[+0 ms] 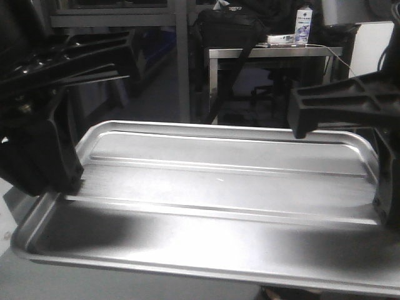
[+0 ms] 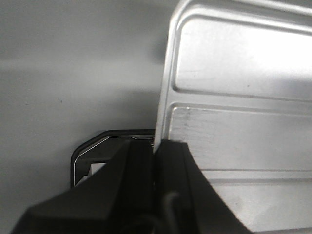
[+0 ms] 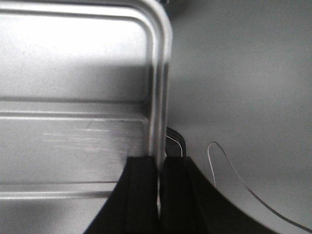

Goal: Grab silver tray and place in blue box
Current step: 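Hold the tray level in both grippers while the base drives to the blue bins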

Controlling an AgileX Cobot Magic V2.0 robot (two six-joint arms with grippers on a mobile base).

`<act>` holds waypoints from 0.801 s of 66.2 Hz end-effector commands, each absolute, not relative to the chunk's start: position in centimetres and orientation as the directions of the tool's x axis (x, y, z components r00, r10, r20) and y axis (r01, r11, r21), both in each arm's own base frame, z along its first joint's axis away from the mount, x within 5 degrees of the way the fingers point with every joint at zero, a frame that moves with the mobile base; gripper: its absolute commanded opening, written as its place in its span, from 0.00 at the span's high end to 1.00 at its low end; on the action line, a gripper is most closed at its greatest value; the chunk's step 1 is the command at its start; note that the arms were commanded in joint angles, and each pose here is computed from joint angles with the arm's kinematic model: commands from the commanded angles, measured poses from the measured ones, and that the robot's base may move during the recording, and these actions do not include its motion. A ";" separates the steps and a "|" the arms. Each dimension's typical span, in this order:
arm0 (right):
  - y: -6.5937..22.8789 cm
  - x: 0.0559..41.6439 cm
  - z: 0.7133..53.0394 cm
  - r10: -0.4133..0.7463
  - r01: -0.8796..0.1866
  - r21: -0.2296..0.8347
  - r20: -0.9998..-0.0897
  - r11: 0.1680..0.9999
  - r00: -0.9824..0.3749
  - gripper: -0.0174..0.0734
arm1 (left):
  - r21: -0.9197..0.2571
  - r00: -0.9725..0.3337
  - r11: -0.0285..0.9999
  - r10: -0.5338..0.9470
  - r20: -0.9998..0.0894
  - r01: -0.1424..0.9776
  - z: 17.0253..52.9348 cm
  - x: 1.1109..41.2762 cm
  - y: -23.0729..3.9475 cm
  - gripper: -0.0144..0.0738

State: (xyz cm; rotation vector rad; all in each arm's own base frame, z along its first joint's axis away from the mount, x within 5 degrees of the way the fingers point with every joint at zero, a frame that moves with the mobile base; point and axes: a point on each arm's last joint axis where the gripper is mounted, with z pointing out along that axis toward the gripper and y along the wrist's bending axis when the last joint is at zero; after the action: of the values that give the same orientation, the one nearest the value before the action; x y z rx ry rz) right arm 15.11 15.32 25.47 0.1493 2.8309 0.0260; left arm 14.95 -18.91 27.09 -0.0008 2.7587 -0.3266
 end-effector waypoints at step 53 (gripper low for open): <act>14.2 15.0 26.5 0.089 0.109 -0.049 -0.314 0.993 -0.945 0.75 | -0.228 -0.907 0.972 -0.049 -0.417 0.052 28.8 15.3 -18.5 0.95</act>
State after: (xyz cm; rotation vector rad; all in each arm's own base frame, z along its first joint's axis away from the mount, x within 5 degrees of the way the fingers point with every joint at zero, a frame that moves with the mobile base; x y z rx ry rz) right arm 15.08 15.27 25.46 0.1508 2.8343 0.0174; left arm 14.98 -18.96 27.15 -0.0004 2.7549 -0.3332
